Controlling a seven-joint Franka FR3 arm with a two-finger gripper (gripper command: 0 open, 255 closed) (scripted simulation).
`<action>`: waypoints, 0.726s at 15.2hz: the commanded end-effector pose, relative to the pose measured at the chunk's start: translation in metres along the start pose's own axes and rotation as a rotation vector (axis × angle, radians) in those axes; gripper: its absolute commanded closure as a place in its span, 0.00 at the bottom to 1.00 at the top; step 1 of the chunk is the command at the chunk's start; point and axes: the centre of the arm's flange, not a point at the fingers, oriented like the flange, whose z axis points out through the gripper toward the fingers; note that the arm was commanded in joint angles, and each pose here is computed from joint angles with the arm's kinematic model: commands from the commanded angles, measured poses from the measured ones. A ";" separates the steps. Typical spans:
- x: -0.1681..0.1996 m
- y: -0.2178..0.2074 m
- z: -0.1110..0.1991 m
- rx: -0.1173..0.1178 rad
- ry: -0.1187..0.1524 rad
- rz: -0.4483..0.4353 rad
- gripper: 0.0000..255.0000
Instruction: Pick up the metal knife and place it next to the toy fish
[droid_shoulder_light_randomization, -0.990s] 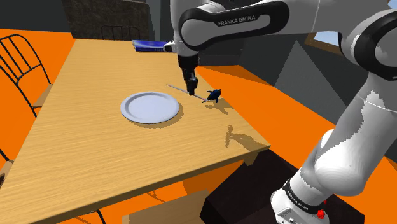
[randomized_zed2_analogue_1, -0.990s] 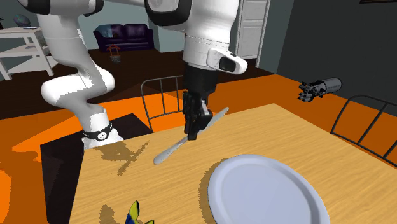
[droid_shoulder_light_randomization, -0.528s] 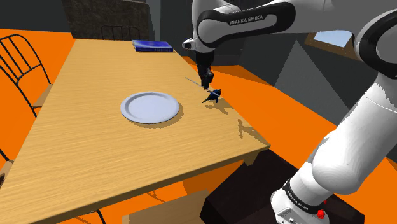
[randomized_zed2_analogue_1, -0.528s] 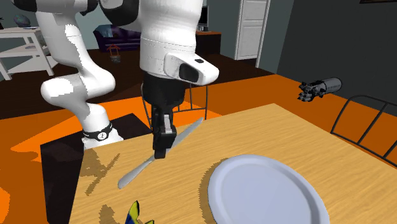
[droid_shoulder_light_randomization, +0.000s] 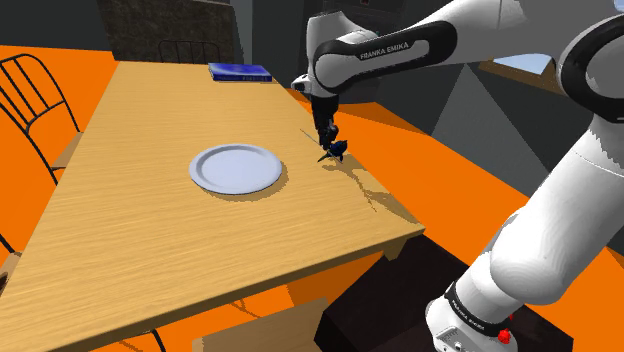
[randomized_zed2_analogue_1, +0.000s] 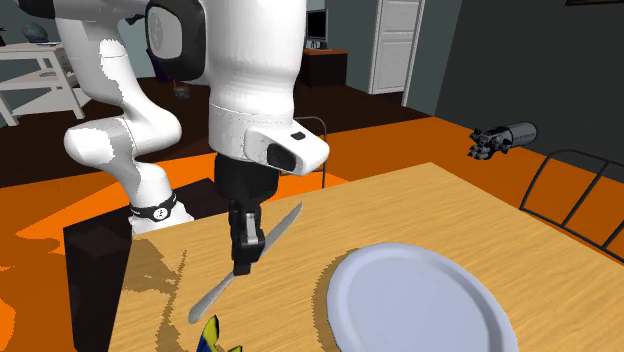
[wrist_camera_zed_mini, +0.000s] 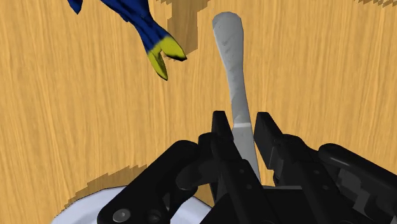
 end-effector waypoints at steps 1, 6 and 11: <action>0.003 0.000 0.011 0.000 0.000 0.000 1.00; 0.008 0.000 0.037 0.000 0.000 0.000 1.00; 0.013 -0.001 0.063 0.000 0.000 0.000 1.00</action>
